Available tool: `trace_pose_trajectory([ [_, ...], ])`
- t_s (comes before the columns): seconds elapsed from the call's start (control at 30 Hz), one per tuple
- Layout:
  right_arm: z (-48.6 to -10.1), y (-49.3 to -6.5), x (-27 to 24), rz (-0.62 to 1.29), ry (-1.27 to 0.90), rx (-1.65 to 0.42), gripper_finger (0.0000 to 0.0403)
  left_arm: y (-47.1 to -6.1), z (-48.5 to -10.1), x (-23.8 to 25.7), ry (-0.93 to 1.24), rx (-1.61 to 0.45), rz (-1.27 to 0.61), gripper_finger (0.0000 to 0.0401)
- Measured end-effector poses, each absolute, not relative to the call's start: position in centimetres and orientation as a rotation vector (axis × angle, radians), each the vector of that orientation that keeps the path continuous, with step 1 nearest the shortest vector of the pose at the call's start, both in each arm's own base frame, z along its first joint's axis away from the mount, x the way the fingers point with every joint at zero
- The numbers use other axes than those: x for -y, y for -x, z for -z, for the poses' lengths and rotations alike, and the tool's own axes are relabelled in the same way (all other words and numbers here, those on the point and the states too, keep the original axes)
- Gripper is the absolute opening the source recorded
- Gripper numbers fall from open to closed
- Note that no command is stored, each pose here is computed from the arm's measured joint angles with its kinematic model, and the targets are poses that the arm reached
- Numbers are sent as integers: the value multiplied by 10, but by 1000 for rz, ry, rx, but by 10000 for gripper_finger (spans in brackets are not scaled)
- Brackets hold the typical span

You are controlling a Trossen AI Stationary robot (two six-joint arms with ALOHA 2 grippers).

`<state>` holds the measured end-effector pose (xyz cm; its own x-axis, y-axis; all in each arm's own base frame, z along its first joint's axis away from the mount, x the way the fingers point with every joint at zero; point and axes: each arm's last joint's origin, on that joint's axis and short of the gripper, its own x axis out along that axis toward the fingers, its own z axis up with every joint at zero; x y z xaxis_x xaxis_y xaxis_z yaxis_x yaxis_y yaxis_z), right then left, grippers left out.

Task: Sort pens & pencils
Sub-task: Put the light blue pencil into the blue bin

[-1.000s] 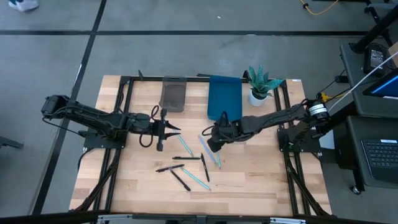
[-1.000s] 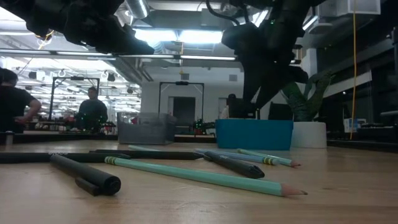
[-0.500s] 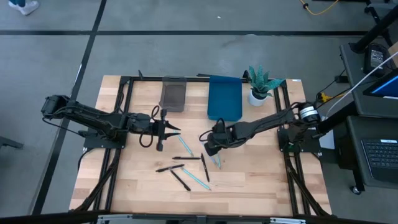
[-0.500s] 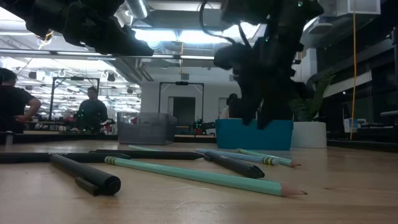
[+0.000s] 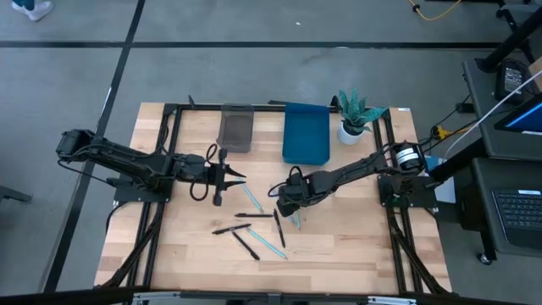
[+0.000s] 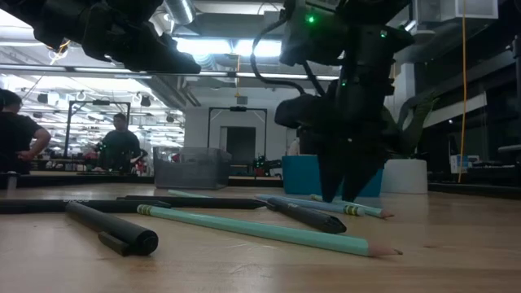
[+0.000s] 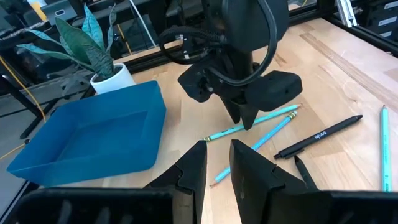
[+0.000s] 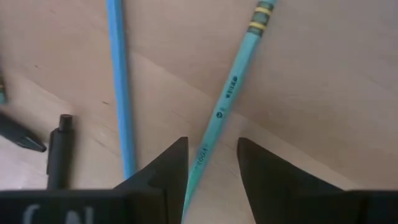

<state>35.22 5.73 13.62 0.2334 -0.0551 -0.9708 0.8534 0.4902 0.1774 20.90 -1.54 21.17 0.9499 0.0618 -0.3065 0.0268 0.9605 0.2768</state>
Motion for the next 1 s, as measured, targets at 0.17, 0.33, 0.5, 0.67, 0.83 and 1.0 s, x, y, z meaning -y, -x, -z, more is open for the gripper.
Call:
trace_pose_trajectory([
  [0.17,-135,-352,-57,748,-854,-1172,142,-209,-212,15,-282,-319,-18,64],
  [0.33,-135,-349,-57,770,-839,-1198,141,-209,-212,15,-282,-319,-18,64],
  [0.5,-134,-347,-56,792,-819,-1212,141,-209,-212,15,-280,-319,-18,64],
  [0.67,-133,-344,-56,807,-804,-1233,141,-209,-212,15,-275,-319,-19,64],
  [0.83,-130,-338,-54,839,-779,-1270,142,-209,-211,15,-275,-323,-18,64],
  [1.0,-128,-336,-54,845,-774,-1278,142,-209,-211,16,-270,-321,12,64],
])
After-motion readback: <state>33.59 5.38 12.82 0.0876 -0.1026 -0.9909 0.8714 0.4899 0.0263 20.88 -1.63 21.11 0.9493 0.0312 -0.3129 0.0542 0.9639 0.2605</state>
